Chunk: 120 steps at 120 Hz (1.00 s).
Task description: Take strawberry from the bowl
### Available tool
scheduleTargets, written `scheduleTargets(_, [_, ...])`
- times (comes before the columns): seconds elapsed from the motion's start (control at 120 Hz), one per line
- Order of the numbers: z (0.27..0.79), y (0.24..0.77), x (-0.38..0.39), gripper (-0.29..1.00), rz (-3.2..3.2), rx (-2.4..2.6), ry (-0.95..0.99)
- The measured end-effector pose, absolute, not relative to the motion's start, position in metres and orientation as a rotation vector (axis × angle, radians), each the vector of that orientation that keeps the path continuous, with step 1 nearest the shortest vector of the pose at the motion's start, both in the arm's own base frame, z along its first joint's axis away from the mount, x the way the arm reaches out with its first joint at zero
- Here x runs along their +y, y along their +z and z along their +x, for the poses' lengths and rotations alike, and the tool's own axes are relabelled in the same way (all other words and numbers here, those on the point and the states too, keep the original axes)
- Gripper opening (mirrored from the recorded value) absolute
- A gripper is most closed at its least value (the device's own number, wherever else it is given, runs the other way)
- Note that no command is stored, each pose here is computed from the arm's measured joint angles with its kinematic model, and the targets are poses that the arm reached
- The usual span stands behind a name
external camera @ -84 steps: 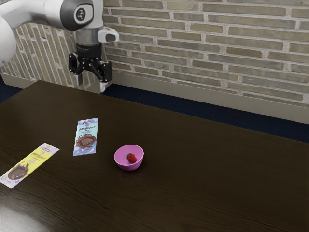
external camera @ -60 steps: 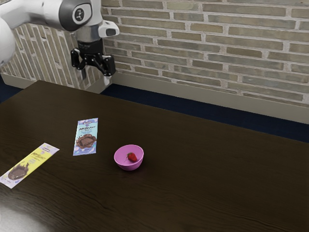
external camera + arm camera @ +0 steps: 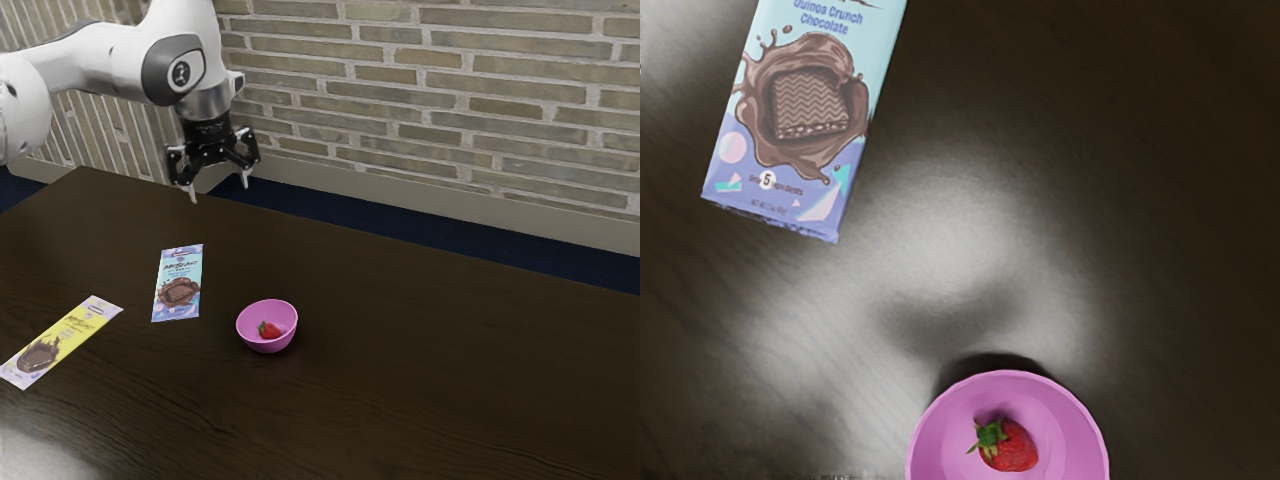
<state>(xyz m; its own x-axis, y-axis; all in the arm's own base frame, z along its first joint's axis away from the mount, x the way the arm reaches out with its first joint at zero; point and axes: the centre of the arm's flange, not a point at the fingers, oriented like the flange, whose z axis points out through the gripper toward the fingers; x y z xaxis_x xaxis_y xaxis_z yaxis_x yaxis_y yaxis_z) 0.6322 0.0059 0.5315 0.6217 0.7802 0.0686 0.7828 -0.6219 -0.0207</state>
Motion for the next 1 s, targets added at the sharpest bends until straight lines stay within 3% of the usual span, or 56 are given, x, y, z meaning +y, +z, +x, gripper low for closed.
scheduleTargets(0.65, [0.659, 0.347, -0.008, 0.68, -2.388, -1.944, -0.046])
scheduleTargets(1.0, [0.64, 0.323, -0.03, 0.58, -2.33, -2.045, -0.037])
